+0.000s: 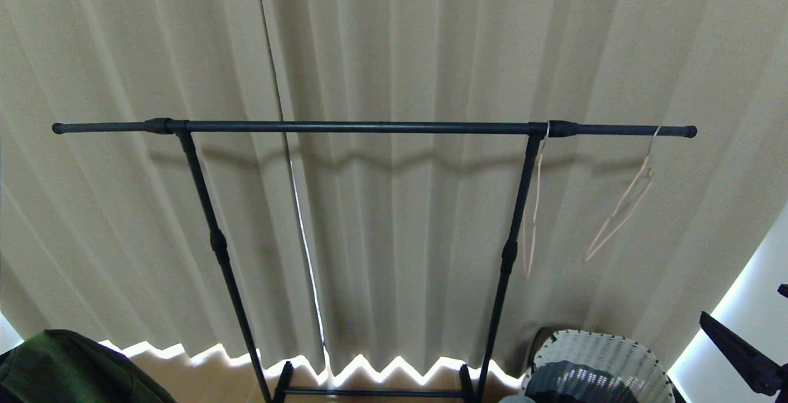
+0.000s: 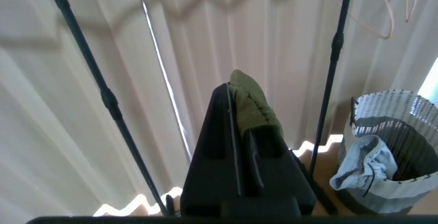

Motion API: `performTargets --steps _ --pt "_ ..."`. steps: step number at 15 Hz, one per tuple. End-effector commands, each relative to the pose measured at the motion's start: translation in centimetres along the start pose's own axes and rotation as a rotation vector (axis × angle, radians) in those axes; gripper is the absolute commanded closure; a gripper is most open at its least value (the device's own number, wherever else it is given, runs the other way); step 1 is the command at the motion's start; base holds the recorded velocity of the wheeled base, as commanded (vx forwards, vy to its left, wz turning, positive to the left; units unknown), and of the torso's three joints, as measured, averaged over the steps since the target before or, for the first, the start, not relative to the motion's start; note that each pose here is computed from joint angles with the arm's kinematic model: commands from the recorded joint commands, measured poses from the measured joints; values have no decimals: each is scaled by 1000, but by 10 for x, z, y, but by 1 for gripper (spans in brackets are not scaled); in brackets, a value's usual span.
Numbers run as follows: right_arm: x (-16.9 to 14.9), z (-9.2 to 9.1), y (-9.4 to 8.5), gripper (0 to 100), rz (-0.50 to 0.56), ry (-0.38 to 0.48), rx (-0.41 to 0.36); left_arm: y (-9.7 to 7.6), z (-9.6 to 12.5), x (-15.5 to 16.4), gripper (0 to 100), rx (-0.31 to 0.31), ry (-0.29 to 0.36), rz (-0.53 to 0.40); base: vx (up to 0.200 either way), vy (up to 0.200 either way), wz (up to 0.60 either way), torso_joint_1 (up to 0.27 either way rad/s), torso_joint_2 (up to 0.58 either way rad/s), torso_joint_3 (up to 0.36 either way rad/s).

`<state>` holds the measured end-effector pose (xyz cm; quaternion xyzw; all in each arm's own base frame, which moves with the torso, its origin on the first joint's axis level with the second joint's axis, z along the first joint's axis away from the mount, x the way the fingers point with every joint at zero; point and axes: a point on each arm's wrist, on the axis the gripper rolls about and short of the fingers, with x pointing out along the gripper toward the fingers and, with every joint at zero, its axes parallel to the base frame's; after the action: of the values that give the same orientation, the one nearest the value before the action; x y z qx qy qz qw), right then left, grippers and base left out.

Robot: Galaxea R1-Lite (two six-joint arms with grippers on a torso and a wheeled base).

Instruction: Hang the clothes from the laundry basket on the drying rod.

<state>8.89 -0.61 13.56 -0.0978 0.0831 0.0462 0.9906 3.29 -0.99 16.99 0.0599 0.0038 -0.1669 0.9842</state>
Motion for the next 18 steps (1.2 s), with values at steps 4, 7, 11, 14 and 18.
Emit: performTargets --steps 4,7,11,14,18 --pt "0 0 0 0 -1 -3 0 0 0 0 100 -1 0 0 0 0 0 218 -508 -287" --pt "0 -1 0 0 2 1 0 0 0 1 100 1 3 1 0 0 0 67 -142 -84" --pt "-1 -3 1 0 2 9 -12 0 -1 1 100 0 10 3 0 0 0 4 -13 -5" --pt "0 -3 1 0 2 10 -12 0 -2 1 100 1 14 3 200 -200 0 -1 -2 -1" --pt "-1 -3 1 0 2 10 -12 0 -2 0 100 1 9 0 200 -200 0 5 1 8"
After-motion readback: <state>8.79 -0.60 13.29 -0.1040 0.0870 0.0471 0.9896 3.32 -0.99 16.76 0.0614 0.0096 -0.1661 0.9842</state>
